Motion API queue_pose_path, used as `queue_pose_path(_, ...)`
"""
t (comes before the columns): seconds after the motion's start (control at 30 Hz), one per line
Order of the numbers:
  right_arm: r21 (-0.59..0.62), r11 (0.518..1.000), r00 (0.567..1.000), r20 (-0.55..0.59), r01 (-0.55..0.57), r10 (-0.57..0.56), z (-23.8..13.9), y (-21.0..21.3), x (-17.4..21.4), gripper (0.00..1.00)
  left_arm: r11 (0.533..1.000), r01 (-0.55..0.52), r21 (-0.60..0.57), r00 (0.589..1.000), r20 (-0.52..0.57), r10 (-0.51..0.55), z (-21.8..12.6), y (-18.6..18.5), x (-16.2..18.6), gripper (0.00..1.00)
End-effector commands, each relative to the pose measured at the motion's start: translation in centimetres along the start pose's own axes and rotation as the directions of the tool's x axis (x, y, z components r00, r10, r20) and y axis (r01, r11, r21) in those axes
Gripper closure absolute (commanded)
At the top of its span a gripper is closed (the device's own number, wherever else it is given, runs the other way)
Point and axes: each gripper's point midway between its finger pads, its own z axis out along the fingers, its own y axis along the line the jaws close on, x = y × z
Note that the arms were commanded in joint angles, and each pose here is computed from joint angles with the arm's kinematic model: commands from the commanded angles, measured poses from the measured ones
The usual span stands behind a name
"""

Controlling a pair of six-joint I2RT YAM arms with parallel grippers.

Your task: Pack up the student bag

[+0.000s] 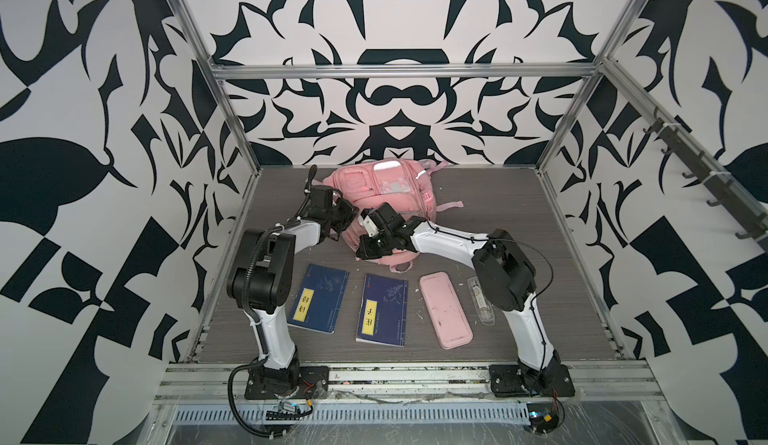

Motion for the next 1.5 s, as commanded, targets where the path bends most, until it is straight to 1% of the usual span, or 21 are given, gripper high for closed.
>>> queue_pose_path(0.0,-0.052,0.998,0.996,0.086,0.019,-0.015,-4.1,1.1,-1.8,1.00,0.994,-0.111,-0.005,0.993,-0.041,0.110,-1.9,-2.5,0.5,0.45)
queue_pose_path(0.03,-0.044,0.999,0.996,0.091,0.016,-0.012,-4.8,0.5,-1.7,1.00,0.991,-0.134,-0.024,0.990,-0.052,0.133,-2.1,-2.4,0.6,0.39)
queue_pose_path(0.07,-0.036,0.999,0.996,0.093,0.012,-0.008,-5.4,-0.1,-1.5,1.00,0.987,-0.155,-0.034,0.987,-0.054,0.153,-2.3,-2.5,0.6,0.36)
queue_pose_path(0.17,-0.008,1.000,0.995,0.098,0.009,-0.008,-7.2,-1.8,-0.8,1.00,0.972,-0.226,-0.065,0.973,-0.060,0.222,-2.6,-2.8,0.2,0.34)
queue_pose_path(0.27,0.016,1.000,0.995,0.099,-0.008,0.007,-8.8,-3.9,0.1,1.00,0.950,-0.304,-0.074,0.949,-0.108,0.296,-2.1,-3.7,0.4,0.34)
queue_pose_path(0.37,0.037,0.999,0.994,0.109,-0.025,0.021,-10.4,-6.0,0.5,1.00,0.915,-0.398,-0.073,0.905,-0.195,0.378,-0.8,-4.6,1.5,0.35)
queue_pose_path(0.47,0.055,0.998,0.993,0.114,-0.037,0.031,-11.9,-7.7,0.9,1.00,0.871,-0.488,-0.055,0.841,-0.296,0.453,1.0,-5.3,3.5,0.36)
queue_pose_path(0.53,0.065,0.997,0.993,0.112,-0.042,0.034,-12.8,-8.6,0.9,1.00,0.853,-0.521,-0.020,0.796,-0.372,0.477,2.5,-5.5,5.4,0.36)
queue_pose_path(0.63,0.094,0.995,0.996,0.088,-0.025,0.017,-13.2,-9.4,1.6,1.00,0.826,-0.564,-0.004,0.742,-0.442,0.505,4.4,-5.0,7.4,0.36)
queue_pose_path(0.7,0.103,0.995,0.997,0.074,-0.011,0.003,-13.2,-9.6,2.0,1.00,0.816,-0.578,0.001,0.723,-0.463,0.513,5.1,-4.7,8.2,0.38)
queue_pose_path(0.87,0.113,0.994,0.999,0.047,0.006,-0.011,-13.2,-10.0,2.8,1.00,0.795,-0.605,-0.034,0.712,-0.471,0.521,5.9,-3.6,8.4,0.40)
queue_pose_path(0.9,0.109,0.994,0.999,0.042,0.007,-0.012,-13.2,-9.9,3.0,1.00,0.801,-0.599,-0.015,0.707,-0.480,0.519,6.0,-3.8,8.7,0.41)
queue_pose_path(1.0,0.106,0.994,0.999,0.034,0.005,-0.009,-13.0,-10.0,3.2,1.00,0.818,-0.573,0.052,0.690,-0.508,0.516,6.4,-4.5,9.8,0.49)
queue_pose_path(1.07,0.100,0.995,0.999,0.034,0.003,-0.007,-13.0,-9.9,3.1,1.00,0.826,-0.560,0.070,0.688,-0.516,0.510,6.4,-4.7,10.2,0.60)
queue_pose_path(1.17,0.090,0.996,0.999,0.032,0.009,-0.011,-12.9,-9.5,3.0,1.00,0.834,-0.544,0.091,0.694,-0.509,0.509,6.3,-5.2,10.3,0.83)
queue_pose_path(1.23,0.085,0.996,0.999,0.028,0.014,-0.016,-12.9,-9.2,3.1,1.00,0.841,-0.532,0.097,0.704,-0.502,0.503,6.3,-5.6,10.2,1.00)
queue_pose_path(1.3,0.082,0.996,1.000,0.015,0.021,-0.022,-12.6,-8.9,3.3,1.00,0.856,-0.506,0.106,0.722,-0.490,0.488,6.3,-6.1,10.0,1.00)
queue_pose_path(1.4,0.077,0.996,0.999,-0.004,0.034,-0.034,-11.8,-8.4,3.7,1.00,0.890,-0.433,0.143,0.769,-0.456,0.447,6.0,-7.3,9.5,1.00)
queue_pose_path(1.47,0.073,0.997,0.999,-0.014,0.038,-0.037,-11.3,-8.0,3.9,1.00,0.903,-0.401,0.156,0.794,-0.432,0.427,5.7,-8.0,9.2,1.00)
